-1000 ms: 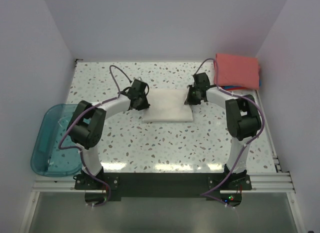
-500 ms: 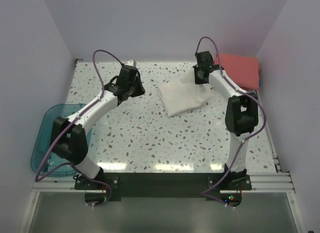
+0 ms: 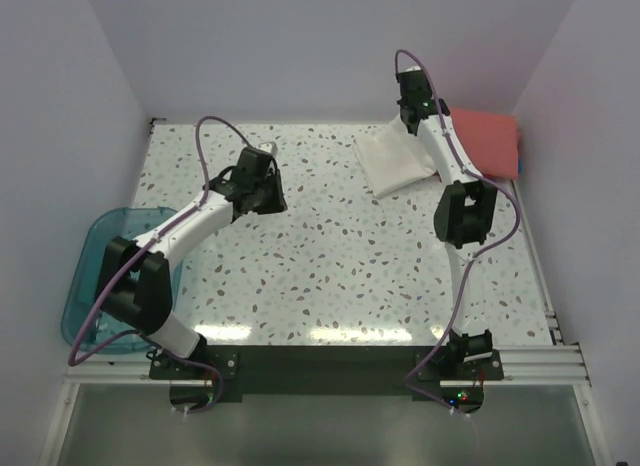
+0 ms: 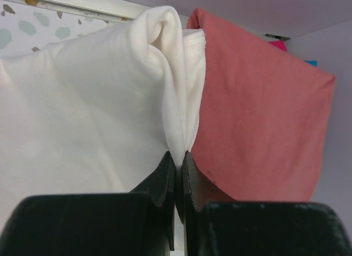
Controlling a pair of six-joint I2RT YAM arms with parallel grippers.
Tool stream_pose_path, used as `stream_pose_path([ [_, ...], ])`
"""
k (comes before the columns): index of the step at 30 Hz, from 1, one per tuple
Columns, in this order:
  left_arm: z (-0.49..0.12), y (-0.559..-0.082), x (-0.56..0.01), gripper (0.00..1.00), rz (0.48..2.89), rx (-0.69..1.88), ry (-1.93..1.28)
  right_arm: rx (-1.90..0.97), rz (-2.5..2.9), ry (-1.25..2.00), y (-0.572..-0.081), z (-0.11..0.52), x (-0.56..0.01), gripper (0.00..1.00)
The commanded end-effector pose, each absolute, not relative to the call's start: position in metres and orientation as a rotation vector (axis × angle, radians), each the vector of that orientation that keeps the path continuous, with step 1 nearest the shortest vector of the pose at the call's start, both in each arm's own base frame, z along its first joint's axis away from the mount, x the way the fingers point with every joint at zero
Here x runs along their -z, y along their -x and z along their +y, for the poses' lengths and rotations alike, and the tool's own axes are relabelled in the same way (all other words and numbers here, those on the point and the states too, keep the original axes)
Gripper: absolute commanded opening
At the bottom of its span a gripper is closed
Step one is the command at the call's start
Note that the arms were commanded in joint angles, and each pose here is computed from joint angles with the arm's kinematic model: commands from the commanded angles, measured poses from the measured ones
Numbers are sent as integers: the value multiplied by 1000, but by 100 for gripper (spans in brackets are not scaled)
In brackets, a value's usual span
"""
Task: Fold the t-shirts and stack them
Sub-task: Neatly place the folded tshirt to the corner
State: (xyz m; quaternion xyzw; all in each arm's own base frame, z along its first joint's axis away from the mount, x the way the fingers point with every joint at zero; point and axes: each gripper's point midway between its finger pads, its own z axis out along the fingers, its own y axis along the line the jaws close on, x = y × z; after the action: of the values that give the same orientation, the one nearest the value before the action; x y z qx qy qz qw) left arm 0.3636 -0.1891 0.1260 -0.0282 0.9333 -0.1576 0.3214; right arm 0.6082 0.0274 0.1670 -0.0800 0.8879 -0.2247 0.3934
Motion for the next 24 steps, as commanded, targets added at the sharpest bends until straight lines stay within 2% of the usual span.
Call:
stream_pose_path([
  [1,-194,-366,-133,27,2445,450,-9,735,2123,210,-613,3,-228,0],
  [12,-196,-364,-116,27,2488,490,-30,828,1945,138,-618,-20,-299,0],
  [24,-199,-360,-111,26,2503,515,-42,863,1868,99,-610,-29,-338,0],
])
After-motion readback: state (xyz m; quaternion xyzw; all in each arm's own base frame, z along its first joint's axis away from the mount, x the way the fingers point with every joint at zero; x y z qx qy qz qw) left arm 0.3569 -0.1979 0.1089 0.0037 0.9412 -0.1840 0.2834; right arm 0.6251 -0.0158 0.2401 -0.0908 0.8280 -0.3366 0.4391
